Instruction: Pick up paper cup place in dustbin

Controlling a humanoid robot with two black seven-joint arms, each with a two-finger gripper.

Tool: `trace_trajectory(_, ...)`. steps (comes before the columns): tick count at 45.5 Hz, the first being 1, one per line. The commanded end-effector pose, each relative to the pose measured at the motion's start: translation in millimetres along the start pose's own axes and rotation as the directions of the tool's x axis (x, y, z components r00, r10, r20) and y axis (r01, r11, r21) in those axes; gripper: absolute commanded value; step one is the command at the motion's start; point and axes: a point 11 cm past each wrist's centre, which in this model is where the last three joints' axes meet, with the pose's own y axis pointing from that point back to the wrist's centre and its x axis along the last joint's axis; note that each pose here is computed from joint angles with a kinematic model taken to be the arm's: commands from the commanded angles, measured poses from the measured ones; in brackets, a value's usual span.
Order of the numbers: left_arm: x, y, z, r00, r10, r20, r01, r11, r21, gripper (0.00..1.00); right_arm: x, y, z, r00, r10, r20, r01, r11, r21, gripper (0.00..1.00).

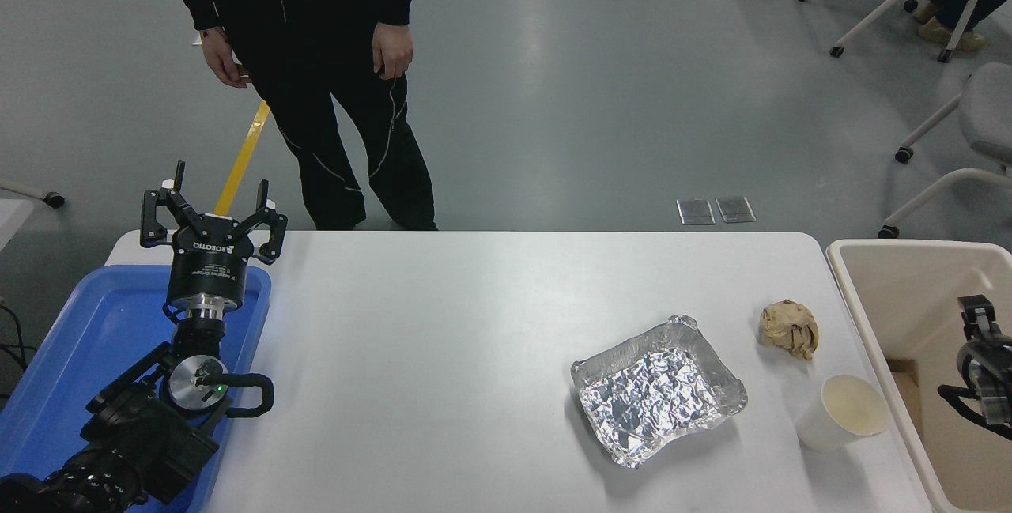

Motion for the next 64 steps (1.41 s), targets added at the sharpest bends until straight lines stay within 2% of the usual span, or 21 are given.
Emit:
trace_trajectory(1,1,1,-1,1.0,0.005,-0.005,-0.005,1.0,0.001,0.99,1,0,1,1.0,0.009,0.004,-0.009,1.0,-0.002,1.0)
trace_trajectory(21,0,-1,0,1.0,-0.001,0.0,0.001,1.0,0.002,0.99,5,2,-21,1.0,0.003,0.013,-0.003,0.999,0.035,1.0)
trace_trajectory(33,-1,-1,-1,1.0,-0.002,0.0,0.002,1.0,0.005,0.99,4,3,-28,0.998,0.005,-0.056,-0.002,0.999,0.049,1.0)
trace_trajectory(43,0,0,1,1.0,0.0,0.001,0.0,1.0,0.002,0.99,-12,7,-47,0.991,-0.121,-0.054,0.125,0.989,0.076,1.0)
trace_trajectory(48,0,0,1,1.0,0.001,0.002,-0.001,1.0,0.002,0.99,-12,8,-54,0.99,-0.132,-0.05,0.136,0.987,0.088,1.0)
trace_trajectory(53,0,0,1,1.0,0.0,0.001,0.0,1.0,0.002,0.99,-9,9,-57,0.991,-0.127,-0.046,0.131,0.987,0.093,1.0)
trace_trajectory(57,-1,-1,0,1.0,-0.003,0.0,0.003,1.0,0.005,0.99,-4,16,-90,0.991,-0.129,-0.028,0.132,0.98,0.148,1.0)
trace_trajectory(64,-2,-1,-2,1.0,-0.006,-0.005,0.006,1.0,0.006,0.99,24,30,-119,0.986,-0.165,-0.017,0.166,0.967,0.194,1.0)
